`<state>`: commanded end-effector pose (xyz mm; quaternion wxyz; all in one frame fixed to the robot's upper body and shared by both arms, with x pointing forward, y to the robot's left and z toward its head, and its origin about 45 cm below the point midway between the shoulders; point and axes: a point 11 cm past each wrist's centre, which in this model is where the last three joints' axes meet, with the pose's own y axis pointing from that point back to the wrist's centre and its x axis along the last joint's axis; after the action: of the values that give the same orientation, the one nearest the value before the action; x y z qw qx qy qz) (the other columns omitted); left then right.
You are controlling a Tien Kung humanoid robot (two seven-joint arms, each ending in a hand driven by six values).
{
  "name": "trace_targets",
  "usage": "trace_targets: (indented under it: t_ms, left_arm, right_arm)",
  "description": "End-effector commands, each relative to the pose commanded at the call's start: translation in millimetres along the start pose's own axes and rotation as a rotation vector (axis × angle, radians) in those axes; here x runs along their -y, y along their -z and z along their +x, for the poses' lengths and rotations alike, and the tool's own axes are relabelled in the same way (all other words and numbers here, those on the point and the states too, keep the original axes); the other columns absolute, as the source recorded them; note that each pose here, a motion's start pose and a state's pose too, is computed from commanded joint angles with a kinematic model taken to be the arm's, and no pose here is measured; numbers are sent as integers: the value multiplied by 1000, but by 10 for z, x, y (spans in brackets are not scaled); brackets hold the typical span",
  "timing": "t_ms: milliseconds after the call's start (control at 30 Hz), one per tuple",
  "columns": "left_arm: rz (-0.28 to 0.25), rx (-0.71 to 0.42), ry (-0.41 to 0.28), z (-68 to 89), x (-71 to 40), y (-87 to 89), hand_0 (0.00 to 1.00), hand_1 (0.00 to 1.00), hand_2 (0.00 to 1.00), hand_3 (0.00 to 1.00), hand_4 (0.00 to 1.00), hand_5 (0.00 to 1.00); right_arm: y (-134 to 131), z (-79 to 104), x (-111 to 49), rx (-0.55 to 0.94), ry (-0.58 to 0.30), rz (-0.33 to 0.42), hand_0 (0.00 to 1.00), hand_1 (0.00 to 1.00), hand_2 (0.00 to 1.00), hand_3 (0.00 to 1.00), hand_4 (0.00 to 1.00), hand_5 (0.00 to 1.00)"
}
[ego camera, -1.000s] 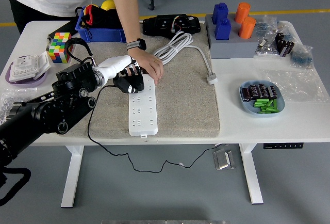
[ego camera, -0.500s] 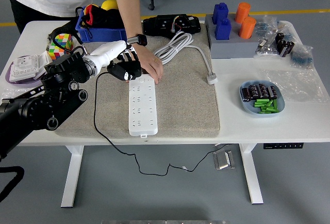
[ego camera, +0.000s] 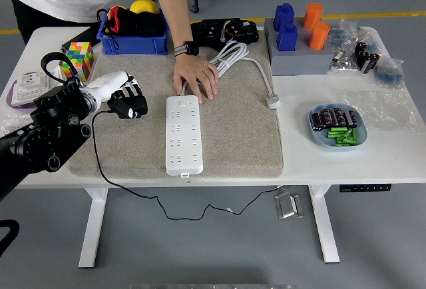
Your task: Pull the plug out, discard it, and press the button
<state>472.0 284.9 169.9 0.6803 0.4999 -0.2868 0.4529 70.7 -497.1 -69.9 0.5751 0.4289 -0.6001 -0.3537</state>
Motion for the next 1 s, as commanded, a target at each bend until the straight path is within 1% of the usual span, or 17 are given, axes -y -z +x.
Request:
trace_targets:
  t_ms: [67, 233, 267, 433, 467, 633, 667, 833, 867, 1000]
  left_arm:
    - [-5, -4, -3, -4, 0, -8, 575, 388, 400, 557, 686, 2]
    - [-7, -16, -1, -31, -1, -10, 575, 388, 400, 557, 686, 2]
    - [-5, -19, 2, -37, -1, -3, 621, 534, 530, 591, 834, 2]
    - [6, -45, 17, -56, -7, 27, 621, 534, 530, 591, 834, 2]
    - [8, -48, 20, -59, -8, 30, 756, 802, 764, 848, 998, 10]
    - [15, -63, 30, -36, -11, 48, 756, 802, 764, 848, 998, 10]
    - [17, -64, 31, -33, -11, 51, 875, 959, 958, 988, 998, 261]
    - [34, -62, 42, -21, -19, 62, 875, 959, 958, 988, 998, 261]
    - [32, -60, 41, -12, -22, 52, 916, 998, 998, 998, 998, 461]
    - [4, -59, 16, 59, -38, -36, 916, 998, 998, 998, 998, 461]
  right_arm:
    - [-3, -2, 0, -1, 0, -1, 767, 729, 724, 713, 883, 658]
    - [-28, -6, 2, -2, 1, -6, 767, 729, 724, 713, 883, 658]
    - [-29, -6, 2, -2, 1, -6, 767, 729, 724, 713, 883, 658]
    - [-31, -15, 3, 0, 2, -6, 767, 729, 724, 713, 883, 658]
    - [-33, -15, 3, 0, 3, -6, 767, 729, 724, 713, 883, 658]
    - [-37, -15, 3, 3, 2, -6, 767, 729, 724, 713, 883, 658]
    - [-38, -15, 3, 3, 2, -6, 767, 729, 724, 713, 883, 658]
    - [-36, -27, 4, 5, 4, -5, 767, 729, 724, 713, 883, 658]
    - [-38, -30, 4, 5, 5, -5, 767, 729, 724, 713, 883, 658]
    - [-51, -37, 5, 6, 6, -8, 767, 729, 724, 713, 883, 658]
